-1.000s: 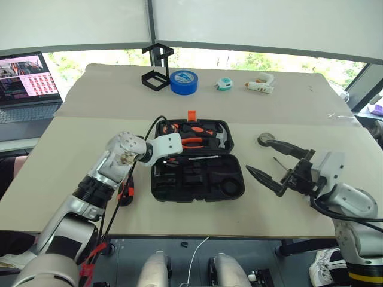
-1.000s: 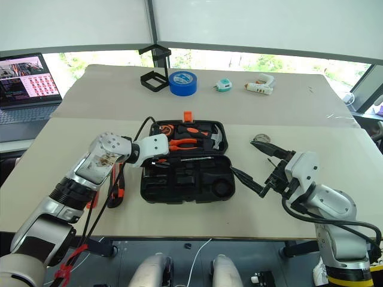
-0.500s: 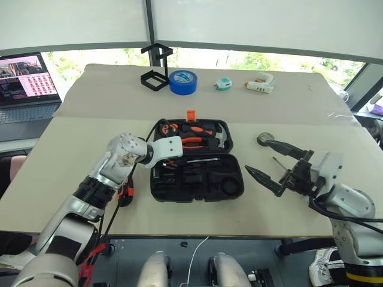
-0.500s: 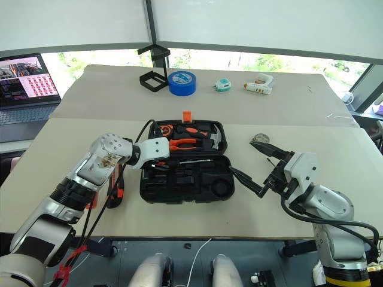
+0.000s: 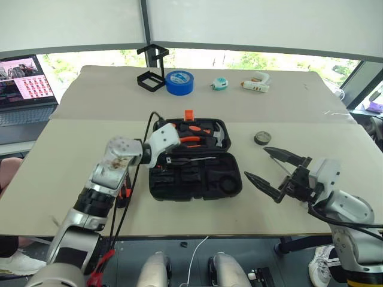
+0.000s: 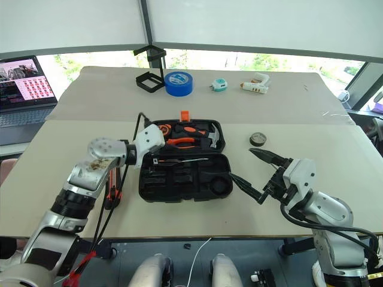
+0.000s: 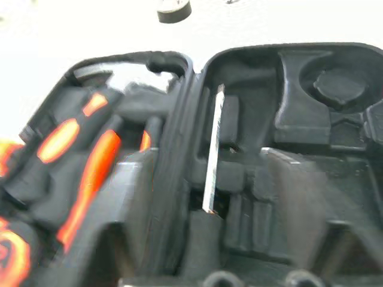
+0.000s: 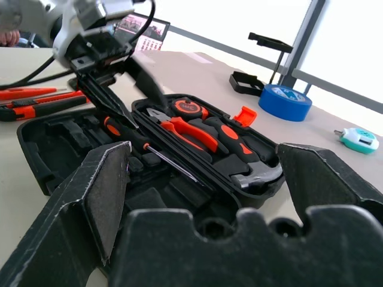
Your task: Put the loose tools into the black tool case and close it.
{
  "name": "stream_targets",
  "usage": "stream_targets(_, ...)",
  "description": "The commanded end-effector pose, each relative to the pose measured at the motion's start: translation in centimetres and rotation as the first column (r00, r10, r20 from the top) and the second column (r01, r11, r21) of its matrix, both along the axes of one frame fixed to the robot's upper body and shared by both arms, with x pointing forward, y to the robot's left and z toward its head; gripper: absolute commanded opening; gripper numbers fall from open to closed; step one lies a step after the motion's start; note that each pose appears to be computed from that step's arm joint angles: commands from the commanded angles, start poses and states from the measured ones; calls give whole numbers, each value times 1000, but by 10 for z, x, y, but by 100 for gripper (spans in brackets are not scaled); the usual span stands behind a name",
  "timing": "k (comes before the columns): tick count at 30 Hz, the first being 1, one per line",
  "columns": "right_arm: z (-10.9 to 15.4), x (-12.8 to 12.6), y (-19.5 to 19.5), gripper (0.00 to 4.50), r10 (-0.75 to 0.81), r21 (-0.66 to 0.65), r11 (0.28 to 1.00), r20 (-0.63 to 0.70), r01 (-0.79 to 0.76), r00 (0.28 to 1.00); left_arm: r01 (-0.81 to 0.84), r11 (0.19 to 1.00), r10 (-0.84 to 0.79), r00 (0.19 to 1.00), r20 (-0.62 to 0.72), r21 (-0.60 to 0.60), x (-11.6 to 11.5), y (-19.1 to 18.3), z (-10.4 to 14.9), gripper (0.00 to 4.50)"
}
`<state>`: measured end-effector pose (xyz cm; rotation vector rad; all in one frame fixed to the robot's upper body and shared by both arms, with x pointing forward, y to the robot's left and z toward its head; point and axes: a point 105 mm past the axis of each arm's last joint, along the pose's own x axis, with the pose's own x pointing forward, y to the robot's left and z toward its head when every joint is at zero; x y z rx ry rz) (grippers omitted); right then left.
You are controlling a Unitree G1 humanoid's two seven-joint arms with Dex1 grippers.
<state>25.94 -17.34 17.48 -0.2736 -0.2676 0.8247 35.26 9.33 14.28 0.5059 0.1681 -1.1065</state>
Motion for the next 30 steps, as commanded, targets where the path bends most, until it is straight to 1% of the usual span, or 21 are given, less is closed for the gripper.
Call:
stream_targets(1, 9, -6, 0, 450, 1, 21, 1000, 35, -2, 999, -70, 996, 72, 997, 36, -49, 7, 7, 3, 121)
stream_targets(3, 6, -8, -1, 450, 1, 20, 1000, 26, -1, 1000, -89, 994, 92, 995, 33, -61, 10, 3, -3, 54)
stream_targets(4, 6, -8, -1, 450, 1, 19, 1000, 24, -1, 1000, -96, 993, 98, 995, 31, -65, 11, 1, -5, 12)
stream_targets(5, 5, -8, -2, 450, 0, 18, 1000, 21, 0, 1000, -87, 994, 88, 996, 14, -62, 10, -3, -11, 2)
stream_targets(8, 5, -7, -3, 450, -5, 17, 1000, 18, 4, 1000, -65, 997, 63, 997, -42, -40, 8, -12, -25, 2)
stream_targets(11, 4, -7, -4, 450, -7, 17, 1000, 16, 6, 1000, -65, 998, 64, 997, -53, -16, 8, -15, -35, 2)
stream_targets(14, 3, -7, -4, 450, -11, 17, 1000, 14, 10, 1000, -82, 997, 82, 993, -82, 7, 8, -15, -44, 2)
stream_targets(19, 1, -7, -4, 450, -18, 22, 1000, 10, 18, 1000, -128, 988, 142, 974, -175, 88, 7, -12, -72, 2)
stream_targets(21, 2, -7, -5, 450, -31, 28, 999, 12, 31, 999, -111, 993, 114, 979, -170, 27, 5, -18, -66, 2)
stream_targets(23, 3, -7, -10, 450, -50, 30, 998, 14, 50, 999, -104, 990, 92, 988, -122, -95, 5, -18, -45, 2)
stream_targets(25, 3, -8, -20, 450, -83, 27, 996, 10, 82, 997, -84, 974, 75, 996, -52, -211, 4, -8, -19, 52)
stream_targets(26, 3, -9, -26, 450, -102, 22, 995, 8, 102, 995, -58, 966, 58, 998, -11, -254, 0, -2, -8, 63)
stream_targets(28, 0, -11, -42, 450, -152, 6, 988, -1, 152, 988, -11, 946, 40, 996, 84, -325, -9, 15, 16, 138)
stream_targets(30, -5, -16, -61, 450, -209, -23, 978, -14, 209, 978, 8, 931, 41, 991, 126, -366, -20, 35, 33, 209)
